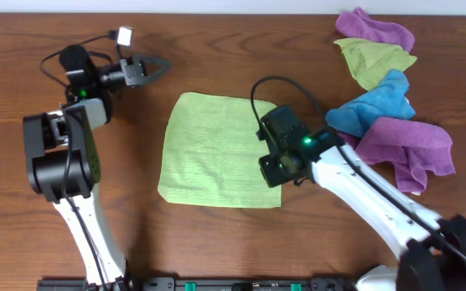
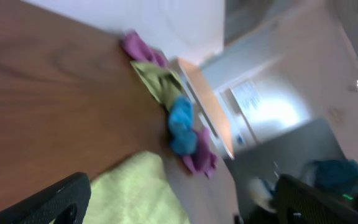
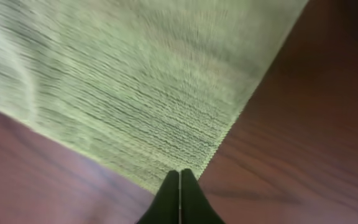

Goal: Fold the cloth

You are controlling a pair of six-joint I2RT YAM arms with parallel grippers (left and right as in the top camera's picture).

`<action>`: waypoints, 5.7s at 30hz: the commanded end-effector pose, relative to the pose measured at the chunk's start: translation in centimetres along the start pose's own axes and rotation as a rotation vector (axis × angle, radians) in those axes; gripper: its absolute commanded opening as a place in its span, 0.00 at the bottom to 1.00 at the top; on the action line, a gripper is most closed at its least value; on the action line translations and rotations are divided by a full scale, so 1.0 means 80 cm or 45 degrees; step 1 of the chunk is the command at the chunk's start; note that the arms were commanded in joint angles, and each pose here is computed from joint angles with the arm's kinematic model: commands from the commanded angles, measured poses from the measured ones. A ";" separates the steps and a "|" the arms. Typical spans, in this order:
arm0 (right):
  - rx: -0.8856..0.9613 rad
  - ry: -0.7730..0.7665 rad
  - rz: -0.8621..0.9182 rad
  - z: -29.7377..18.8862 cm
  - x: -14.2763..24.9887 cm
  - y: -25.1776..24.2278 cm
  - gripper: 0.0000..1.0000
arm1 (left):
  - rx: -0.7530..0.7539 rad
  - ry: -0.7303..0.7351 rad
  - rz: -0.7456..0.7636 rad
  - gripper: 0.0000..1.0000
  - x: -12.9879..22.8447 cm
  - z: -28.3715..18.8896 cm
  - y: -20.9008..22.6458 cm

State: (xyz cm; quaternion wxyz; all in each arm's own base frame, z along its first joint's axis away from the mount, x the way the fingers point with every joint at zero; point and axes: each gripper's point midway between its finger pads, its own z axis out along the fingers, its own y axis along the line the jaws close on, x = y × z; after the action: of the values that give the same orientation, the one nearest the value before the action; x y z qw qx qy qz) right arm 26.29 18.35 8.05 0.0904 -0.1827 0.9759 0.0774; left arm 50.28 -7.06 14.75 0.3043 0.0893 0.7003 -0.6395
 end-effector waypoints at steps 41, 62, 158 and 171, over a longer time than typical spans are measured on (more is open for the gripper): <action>0.194 -0.249 0.086 -0.102 -0.019 -0.029 0.64 | -1.582 0.218 0.361 0.77 0.007 -0.066 -0.156; -0.299 -0.263 0.350 -0.064 0.102 0.010 0.69 | -1.107 0.316 -0.196 0.95 0.284 -0.075 -0.157; -0.668 -0.084 0.630 0.092 0.110 -0.011 0.29 | -0.741 0.405 -0.971 0.80 0.362 -0.097 -0.051; -0.631 -0.108 0.637 0.095 0.106 -0.018 0.28 | -0.752 0.421 -0.998 0.71 0.367 -0.098 -0.053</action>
State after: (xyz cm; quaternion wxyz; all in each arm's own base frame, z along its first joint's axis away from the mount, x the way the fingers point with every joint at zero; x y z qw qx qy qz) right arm 20.06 16.69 0.03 0.0580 0.0325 0.9253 0.3734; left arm 22.61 -8.07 2.82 -0.0525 -0.1702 0.8698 -0.4602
